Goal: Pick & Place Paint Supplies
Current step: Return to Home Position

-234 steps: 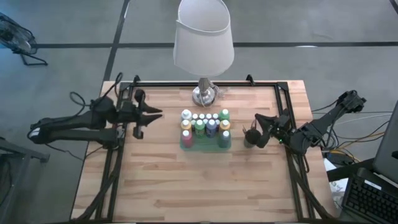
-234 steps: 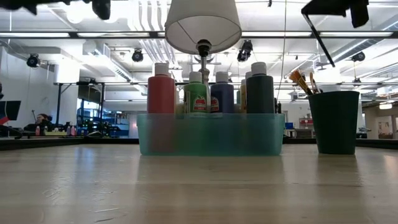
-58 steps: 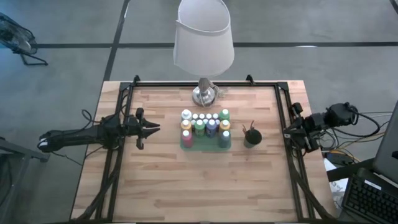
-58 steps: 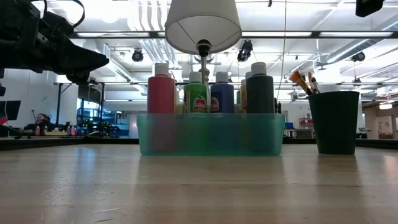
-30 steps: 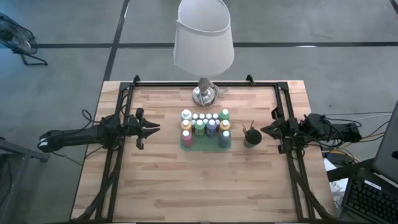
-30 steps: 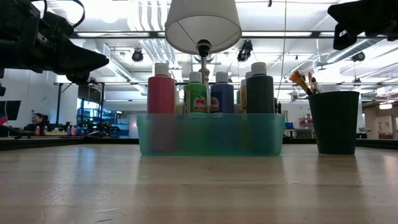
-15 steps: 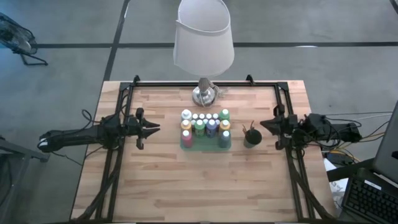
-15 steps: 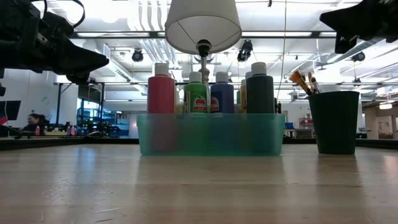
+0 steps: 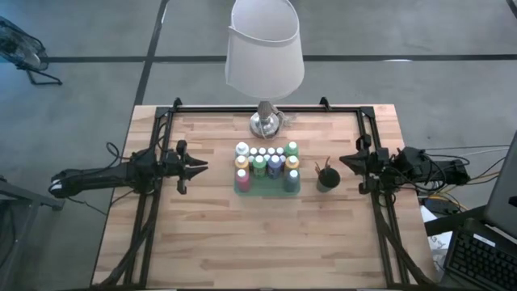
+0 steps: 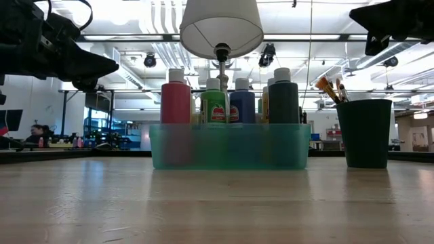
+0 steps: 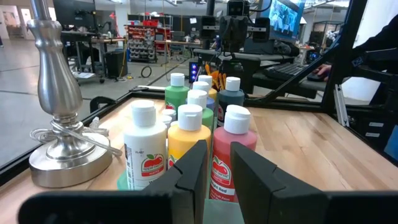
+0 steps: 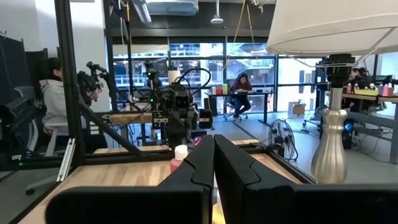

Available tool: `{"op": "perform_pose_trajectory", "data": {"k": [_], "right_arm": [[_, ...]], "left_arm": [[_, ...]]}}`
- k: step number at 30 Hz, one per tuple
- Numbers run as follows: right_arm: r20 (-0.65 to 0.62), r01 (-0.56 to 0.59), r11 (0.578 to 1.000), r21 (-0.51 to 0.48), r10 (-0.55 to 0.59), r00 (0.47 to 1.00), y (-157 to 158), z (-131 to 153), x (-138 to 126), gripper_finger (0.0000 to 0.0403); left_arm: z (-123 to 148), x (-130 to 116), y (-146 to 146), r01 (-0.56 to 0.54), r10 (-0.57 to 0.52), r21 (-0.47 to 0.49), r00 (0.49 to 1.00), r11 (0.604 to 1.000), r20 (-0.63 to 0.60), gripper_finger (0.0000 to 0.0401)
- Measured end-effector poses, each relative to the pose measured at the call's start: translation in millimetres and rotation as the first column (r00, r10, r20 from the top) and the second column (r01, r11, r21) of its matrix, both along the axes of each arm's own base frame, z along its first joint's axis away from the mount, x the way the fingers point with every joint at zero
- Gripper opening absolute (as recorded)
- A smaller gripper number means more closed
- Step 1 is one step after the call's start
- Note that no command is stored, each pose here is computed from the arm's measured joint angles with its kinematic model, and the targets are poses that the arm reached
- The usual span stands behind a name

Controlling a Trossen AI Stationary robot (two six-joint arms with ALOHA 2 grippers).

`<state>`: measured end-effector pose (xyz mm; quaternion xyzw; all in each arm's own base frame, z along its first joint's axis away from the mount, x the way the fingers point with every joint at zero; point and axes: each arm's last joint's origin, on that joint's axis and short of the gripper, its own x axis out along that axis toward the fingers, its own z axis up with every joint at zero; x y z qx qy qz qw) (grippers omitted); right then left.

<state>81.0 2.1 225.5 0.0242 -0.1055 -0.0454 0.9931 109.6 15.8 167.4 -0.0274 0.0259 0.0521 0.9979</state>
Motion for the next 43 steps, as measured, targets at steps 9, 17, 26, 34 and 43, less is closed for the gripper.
{"op": "perform_pose_trajectory", "data": {"k": [9,17,26,34,43], "right_arm": [[0.0,-0.001,1.0,0.003,0.001,1.0,0.0,0.0,0.0,0.0008],[-0.001,0.0,1.0,-0.001,0.0,1.0,0.0,0.1,0.0,0.0008],[-0.002,0.001,1.0,-0.004,-0.001,1.0,0.0,0.0,0.0,0.0008],[-0.005,0.004,1.0,-0.02,-0.004,1.0,0.0,-0.1,0.0,0.0008],[-0.005,0.005,1.0,-0.022,-0.005,1.0,0.0,-0.1,0.0,0.0008]], "left_arm": [[0.0,0.0,0.0,0.0,0.0,0.0,1.0,1.0,0.0,0.0076],[0.0,0.0,0.0,0.0,0.0,0.0,1.0,1.0,0.0,0.0076],[0.0,0.0,0.0,0.0,0.0,0.0,1.0,1.0,0.0,0.0076],[0.0,0.0,0.0,0.0,0.0,0.0,1.0,1.0,0.0,0.0076],[-0.1,0.0,0.0,0.0,0.0,0.0,1.0,1.0,-0.001,0.0076]]}}
